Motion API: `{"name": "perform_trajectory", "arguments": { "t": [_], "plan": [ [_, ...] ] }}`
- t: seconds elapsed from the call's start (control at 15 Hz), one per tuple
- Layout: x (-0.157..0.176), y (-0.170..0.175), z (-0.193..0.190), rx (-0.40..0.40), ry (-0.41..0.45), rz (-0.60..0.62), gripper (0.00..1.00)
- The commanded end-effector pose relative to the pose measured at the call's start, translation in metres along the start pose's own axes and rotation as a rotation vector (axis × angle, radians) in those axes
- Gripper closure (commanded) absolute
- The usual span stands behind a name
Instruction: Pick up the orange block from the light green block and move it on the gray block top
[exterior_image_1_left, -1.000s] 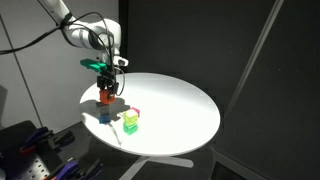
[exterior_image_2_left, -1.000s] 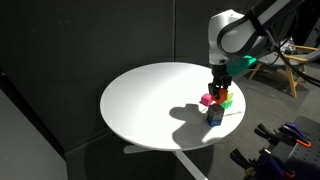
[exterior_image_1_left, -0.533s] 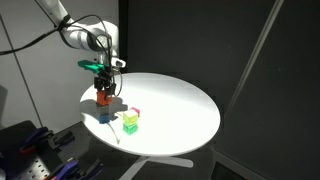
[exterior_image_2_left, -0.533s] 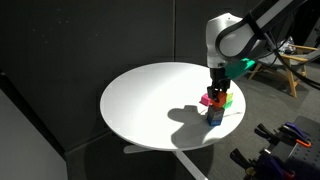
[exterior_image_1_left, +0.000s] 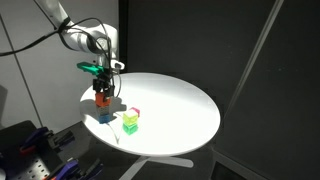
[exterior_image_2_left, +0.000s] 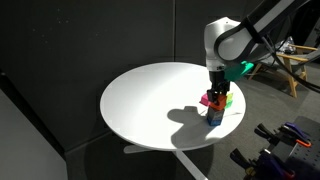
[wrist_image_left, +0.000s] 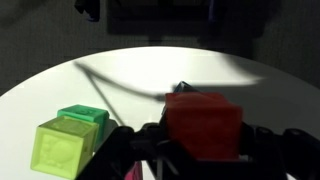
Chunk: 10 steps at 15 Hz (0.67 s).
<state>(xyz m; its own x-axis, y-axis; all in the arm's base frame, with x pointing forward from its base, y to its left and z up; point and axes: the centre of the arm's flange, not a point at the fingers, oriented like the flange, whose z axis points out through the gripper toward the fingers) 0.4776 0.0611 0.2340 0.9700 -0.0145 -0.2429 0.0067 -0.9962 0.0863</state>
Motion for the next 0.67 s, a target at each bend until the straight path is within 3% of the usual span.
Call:
{"name": "perform_trajectory", "arguments": {
  "t": [0.0, 0.07, 0.13, 0.2, 0.33, 0.53, 0.6],
  "plan": [
    [0.0029, -0.0027, -0.0007, -0.023, -0.001, 0.008, 0.76],
    [0.0028, -0.0027, 0.0000, -0.025, -0.002, 0.007, 0.76],
    [0.0026, -0.0028, 0.0004, -0.024, -0.004, 0.006, 0.62],
    [0.0024, -0.0027, 0.0006, -0.022, -0.005, 0.007, 0.26],
    [0.0021, -0.0024, 0.0011, -0.022, -0.006, 0.006, 0.26],
    [0.0004, -0.0008, -0.0006, -0.016, -0.011, 0.004, 0.03],
    [-0.0008, -0.0002, -0.0019, -0.015, -0.011, 0.001, 0.00]
  ]
}}
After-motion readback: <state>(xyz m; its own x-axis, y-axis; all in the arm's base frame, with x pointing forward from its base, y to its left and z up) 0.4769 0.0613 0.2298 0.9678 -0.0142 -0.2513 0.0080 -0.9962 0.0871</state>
